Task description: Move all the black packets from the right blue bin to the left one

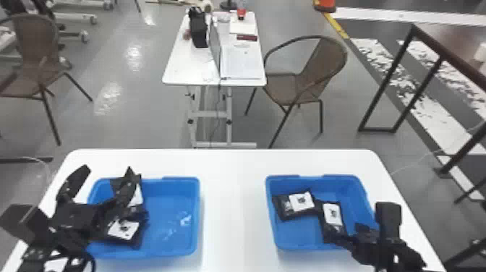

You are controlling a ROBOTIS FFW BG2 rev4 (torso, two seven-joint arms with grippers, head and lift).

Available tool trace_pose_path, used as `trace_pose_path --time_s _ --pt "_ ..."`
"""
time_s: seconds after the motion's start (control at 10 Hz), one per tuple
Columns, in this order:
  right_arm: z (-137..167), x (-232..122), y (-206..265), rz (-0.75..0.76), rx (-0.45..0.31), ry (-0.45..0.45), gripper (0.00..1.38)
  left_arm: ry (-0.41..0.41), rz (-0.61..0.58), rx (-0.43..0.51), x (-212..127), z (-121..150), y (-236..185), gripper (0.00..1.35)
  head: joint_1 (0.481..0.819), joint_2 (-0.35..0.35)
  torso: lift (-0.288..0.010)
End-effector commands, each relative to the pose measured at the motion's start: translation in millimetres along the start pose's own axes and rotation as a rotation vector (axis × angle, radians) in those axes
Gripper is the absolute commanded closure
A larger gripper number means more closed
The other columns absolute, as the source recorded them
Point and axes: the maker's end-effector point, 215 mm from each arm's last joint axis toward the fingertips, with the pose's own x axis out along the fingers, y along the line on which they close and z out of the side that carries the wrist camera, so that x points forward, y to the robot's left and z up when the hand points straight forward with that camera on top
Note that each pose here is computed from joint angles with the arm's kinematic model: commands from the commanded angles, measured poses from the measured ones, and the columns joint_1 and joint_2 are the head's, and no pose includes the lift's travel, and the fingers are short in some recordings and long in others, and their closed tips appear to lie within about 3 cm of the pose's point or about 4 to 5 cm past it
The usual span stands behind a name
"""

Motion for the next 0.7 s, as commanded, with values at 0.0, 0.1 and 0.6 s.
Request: trace_pose_path --time_s 0.0,0.1,0.6 --pt "-6.1 3.0 1.4 0.001 0.002 0.015 0.29 0.000 0.005 -0.002 -1.0 -0.4 1.8 0.11 0.695 -0.084 0.000" --pt "-13.3 7.8 0.7 -0.001 0.006 0.037 0.30 0.003 0.007 -0.003 -1.2 -1.2 2.7 0.11 0.695 -0.082 0.000" --pt "-6.6 20.5 7.2 0.020 0.036 0.048 0.95 0.015 0.007 -0.007 -2.5 -5.3 2.6 0.11 0.695 -0.072 0.000"
